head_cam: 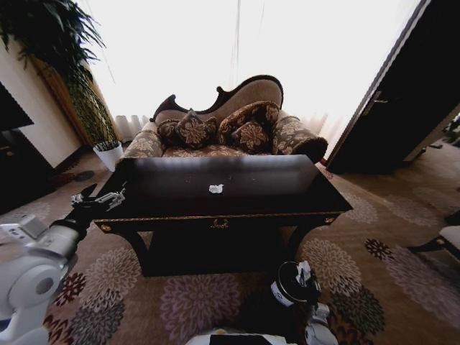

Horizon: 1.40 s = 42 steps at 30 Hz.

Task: Move to the front of the table and place the trash on the table into the trash bin.

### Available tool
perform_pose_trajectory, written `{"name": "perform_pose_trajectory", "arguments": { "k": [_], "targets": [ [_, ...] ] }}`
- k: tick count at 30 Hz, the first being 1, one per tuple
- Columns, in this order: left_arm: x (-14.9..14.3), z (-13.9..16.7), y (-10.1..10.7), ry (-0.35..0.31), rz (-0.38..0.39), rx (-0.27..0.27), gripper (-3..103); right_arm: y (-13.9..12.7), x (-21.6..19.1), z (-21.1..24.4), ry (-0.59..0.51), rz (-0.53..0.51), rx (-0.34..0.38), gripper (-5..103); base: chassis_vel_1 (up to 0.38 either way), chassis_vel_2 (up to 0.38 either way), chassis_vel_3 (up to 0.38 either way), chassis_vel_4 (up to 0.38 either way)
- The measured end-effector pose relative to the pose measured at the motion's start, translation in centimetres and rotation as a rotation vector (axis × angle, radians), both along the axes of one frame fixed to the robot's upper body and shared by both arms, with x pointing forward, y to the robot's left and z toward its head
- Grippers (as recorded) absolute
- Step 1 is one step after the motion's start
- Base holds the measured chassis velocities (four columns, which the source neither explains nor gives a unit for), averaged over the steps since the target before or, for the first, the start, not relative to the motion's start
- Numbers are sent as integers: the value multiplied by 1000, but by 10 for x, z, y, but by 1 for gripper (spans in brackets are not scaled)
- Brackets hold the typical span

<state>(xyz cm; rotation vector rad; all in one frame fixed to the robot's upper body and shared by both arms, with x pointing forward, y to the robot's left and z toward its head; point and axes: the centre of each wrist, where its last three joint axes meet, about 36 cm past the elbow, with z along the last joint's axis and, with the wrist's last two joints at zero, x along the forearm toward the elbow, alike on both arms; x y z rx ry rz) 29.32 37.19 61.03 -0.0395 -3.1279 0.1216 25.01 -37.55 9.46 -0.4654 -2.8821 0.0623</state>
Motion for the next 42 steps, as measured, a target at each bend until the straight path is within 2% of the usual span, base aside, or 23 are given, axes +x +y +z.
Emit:
{"name": "perform_pose_trajectory", "arguments": {
  "k": [1, 2, 3, 6, 7, 9, 13, 26, 35, 38, 40, 42],
  "targets": [
    [0, 0, 0, 0, 0, 0, 100, 0, 0, 0, 0, 0, 0, 52, 0, 0, 0, 0],
    [0, 0, 0, 0, 0, 0, 100, 0, 0, 0, 0, 0, -1, 58, 0, 0, 0, 0],
    [1, 0, 1, 0, 1, -1, 100, -1, 0, 0, 0, 1, -1, 69, 0, 0, 0, 0],
    [1, 0, 1, 0, 1, -2, 100, -1, -2, 1, 0, 2, -2, 69, 0, 0, 0, 0],
    [1, 0, 1, 0, 1, -2, 100, 0, -2, 1, -1, 3, -2, 80, 0, 0, 0, 0],
    [2, -1, 1, -1, 0, -3, 100, -1, -6, 4, -6, 2, -3, 90, 0, 0, 0, 0],
    [3, 0, 1, -4, -1, -4, 100, -1, -13, 11, -25, 1, 1, 99, 0, 0, 0, 0],
    [10, -3, -4, -9, -25, -26, 100, 9, -40, 83, -177, 74, 7, 100, 0, 0, 0, 0],
    [14, -3, -2, -11, -28, -23, 100, -20, -42, 164, -307, 198, -66, 100, 0, 0, 0, 0],
    [14, -3, -2, -11, -30, -24, 100, -21, -40, 180, -330, 216, -73, 100, 0, 0, 0, 0],
    [16, -3, -3, -12, -35, -28, 100, -22, -39, 213, -376, 262, -96, 100, 0, 0, 0, 0],
    [17, -3, -3, -13, -36, -28, 100, -22, -38, 222, -385, 271, -105, 100, 0, 0, 0, 0]
  ]
}}
